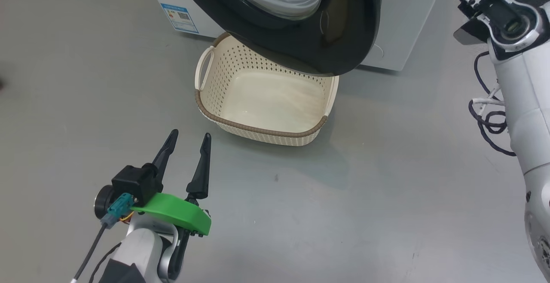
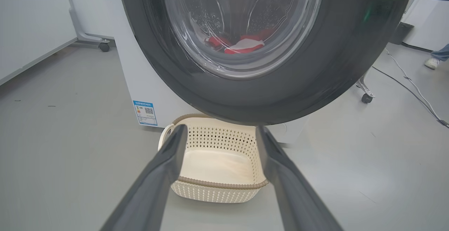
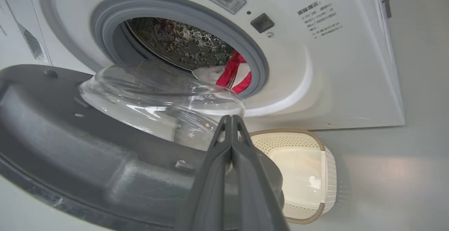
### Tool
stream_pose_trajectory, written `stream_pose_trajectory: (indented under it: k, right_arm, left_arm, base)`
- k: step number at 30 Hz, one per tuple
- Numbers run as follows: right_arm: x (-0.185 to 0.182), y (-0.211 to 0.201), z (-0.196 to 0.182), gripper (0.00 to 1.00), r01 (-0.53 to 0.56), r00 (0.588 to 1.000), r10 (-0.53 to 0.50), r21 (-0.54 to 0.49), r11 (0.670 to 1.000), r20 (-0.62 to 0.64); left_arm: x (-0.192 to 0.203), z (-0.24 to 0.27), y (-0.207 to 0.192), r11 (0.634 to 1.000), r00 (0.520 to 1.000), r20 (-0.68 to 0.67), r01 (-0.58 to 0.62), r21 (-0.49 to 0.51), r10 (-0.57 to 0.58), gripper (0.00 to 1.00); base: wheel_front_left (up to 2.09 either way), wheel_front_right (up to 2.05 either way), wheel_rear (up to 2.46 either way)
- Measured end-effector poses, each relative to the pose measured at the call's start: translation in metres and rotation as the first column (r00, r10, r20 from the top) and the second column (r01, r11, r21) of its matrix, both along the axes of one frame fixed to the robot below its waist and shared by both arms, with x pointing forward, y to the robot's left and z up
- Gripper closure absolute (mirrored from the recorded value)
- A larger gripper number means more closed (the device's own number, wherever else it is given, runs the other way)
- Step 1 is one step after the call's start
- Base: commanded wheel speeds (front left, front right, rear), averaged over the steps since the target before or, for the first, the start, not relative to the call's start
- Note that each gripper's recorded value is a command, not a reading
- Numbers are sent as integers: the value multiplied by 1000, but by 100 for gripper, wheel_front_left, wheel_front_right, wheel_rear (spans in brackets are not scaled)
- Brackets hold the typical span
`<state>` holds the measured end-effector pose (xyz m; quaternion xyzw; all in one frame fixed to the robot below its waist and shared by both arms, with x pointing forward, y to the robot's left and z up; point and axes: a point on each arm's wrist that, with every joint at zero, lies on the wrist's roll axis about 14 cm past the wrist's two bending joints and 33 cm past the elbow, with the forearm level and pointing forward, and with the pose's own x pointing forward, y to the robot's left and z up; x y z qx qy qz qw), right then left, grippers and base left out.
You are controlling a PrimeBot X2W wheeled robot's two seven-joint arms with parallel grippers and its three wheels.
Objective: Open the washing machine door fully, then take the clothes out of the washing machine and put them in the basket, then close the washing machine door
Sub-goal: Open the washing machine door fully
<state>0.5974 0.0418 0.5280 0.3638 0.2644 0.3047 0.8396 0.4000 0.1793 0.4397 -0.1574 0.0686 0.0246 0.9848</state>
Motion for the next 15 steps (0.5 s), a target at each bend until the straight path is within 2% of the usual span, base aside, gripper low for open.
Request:
stream_pose_trajectory:
  k: [4, 12, 15]
  right_arm:
    - [-2, -8, 16, 100, 40, 982, -13, -137, 990, 190]
    - [-30, -21, 23, 100, 116, 912, 6, -272, 955, 410]
    - [-43, -31, 23, 100, 153, 883, 3, -292, 944, 470]
  left_arm:
    - [-1, 10, 5, 1000, 999, 28, -21, 0, 21, 0]
    - [-7, 23, 7, 999, 997, 65, -37, -10, 38, 0]
    - [-9, 30, 7, 999, 996, 84, -38, -6, 38, 0]
  base:
    - [0, 0, 0]
    - [0, 0, 0]
    - [0, 0, 0]
